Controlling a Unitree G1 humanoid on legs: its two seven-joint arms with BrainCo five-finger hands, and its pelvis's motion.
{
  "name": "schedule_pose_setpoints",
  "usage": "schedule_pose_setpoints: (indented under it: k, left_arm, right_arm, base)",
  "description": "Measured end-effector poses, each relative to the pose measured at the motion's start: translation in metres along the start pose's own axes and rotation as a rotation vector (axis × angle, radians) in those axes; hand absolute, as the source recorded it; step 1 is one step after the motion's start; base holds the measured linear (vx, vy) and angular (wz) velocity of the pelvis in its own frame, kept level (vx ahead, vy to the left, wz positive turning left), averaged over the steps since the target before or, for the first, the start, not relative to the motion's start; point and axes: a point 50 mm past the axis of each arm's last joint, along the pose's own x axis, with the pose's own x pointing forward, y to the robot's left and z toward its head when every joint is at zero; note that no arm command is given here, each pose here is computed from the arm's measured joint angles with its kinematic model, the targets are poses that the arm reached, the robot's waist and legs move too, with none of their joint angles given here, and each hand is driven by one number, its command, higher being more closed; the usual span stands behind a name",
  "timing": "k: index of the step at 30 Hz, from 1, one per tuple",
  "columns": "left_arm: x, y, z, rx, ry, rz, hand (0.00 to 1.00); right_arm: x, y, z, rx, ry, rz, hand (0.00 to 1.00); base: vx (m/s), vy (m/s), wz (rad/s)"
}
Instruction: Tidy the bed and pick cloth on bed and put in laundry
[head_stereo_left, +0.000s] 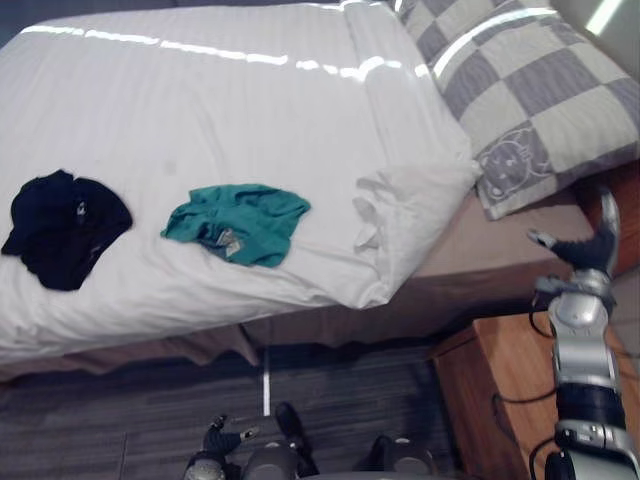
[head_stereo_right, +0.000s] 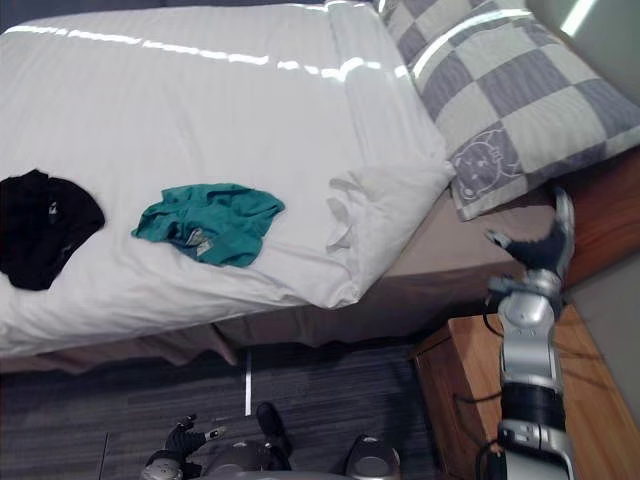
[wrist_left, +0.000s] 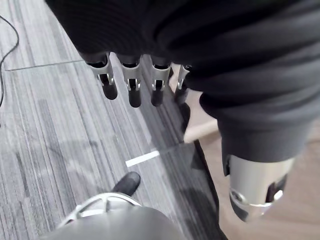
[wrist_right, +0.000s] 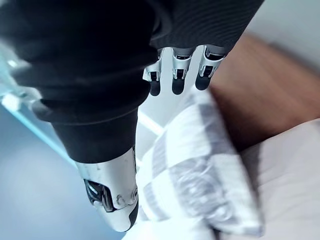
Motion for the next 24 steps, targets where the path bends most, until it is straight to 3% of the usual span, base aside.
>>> schedule_pose_setpoints:
  k: [6,12,13,16,18,24]
  left_arm:
    - [0.005,0.002,0.015,0.038,-0.042,-0.003,0.00]
    - [0.002,-0.008,0.020,0.082,-0.085,-0.044,0.00]
    - [0.002,-0.009,0.021,0.084,-0.095,-0.047,0.00]
    - [0.006,-0.008,0.050,0.090,-0.190,-0.042,0.00]
    - [0.007,-0.007,0.078,0.079,-0.292,-0.035,0.00]
    - [0.005,-0.014,0.084,0.074,-0.317,-0.048,0.00]
  right_arm:
    - [0.010,0.017,0.025,-0.095,-0.126,0.148,0.00]
    - [0.021,0.039,0.027,-0.136,-0.109,0.259,0.00]
    - [0.023,0.043,0.027,-0.142,-0.104,0.274,1.00]
    - [0.051,0.048,0.045,-0.184,-0.113,0.279,1.00]
    - [0.084,0.027,0.066,-0.225,-0.116,0.207,1.00]
    - [0.104,0.017,0.086,-0.218,-0.125,0.157,1.00]
  base:
    - [0.03,-0.107,1.05]
    - [0.05,-0.096,0.32]
    - [0.09,-0.046,0.01]
    - [0.09,-0.017,-0.02]
    - [0.07,0.012,0.03]
    - [0.06,-0.035,-0.10]
